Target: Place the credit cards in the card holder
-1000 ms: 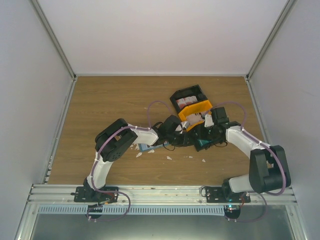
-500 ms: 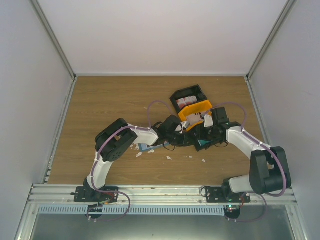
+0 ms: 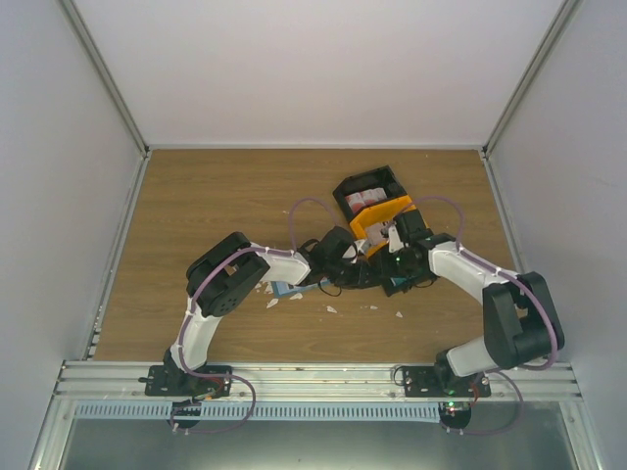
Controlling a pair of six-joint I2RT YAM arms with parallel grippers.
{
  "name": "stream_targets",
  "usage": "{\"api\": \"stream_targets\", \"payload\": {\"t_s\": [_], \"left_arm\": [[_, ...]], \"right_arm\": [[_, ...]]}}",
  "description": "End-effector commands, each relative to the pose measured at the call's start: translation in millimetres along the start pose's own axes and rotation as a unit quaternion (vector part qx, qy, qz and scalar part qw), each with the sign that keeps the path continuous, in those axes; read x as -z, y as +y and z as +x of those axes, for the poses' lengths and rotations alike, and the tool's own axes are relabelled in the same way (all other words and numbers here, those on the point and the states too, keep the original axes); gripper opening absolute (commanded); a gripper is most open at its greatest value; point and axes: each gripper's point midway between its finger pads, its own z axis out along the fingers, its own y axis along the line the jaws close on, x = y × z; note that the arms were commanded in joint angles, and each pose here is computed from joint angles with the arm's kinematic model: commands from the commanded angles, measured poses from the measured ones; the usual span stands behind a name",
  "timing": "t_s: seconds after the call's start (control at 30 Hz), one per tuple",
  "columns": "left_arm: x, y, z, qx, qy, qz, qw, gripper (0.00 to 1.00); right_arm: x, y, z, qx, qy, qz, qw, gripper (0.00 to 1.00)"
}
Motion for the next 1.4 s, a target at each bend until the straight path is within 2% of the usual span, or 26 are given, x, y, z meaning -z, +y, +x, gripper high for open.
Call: {"api": "stream_targets", "payload": {"t_s": [0.0, 0.43, 0.83, 1.23, 1.37], "left_arm": [[-0.1, -7.9, -9.2, -0.017, -0.019, 0.004, 1.000, 0.19], [0.6, -8.2, -11.5, -0.016, -0.023, 0.001, 1.000, 0.19], [0.8, -7.2, -11.1, -0.016, -0.023, -0.001, 1.000, 0.19], [1.3, -8.3, -11.8, -0.018, -0.024, -0.001, 1.000, 0.19], [2.1, -8.9, -12.3, -0.019, -0.025, -0.001, 0.999, 0.19]], "right_arm": [[1.5, 5.5, 2.7, 0.014, 0.012, 0.007, 1.000, 0.40], [24.0, 16.2, -8.5, 0.013, -0.017, -0.006, 1.000, 0.36], [28.6, 16.8, -11.9, 0.002, -0.028, -0.006, 1.000, 0.25], [33.2, 15.3, -14.7, 0.000, -0.037, 0.002, 0.999, 0.03], [35.3, 11.8, -18.3, 0.001, -0.046, 0.014, 0.999, 0.00]]}}
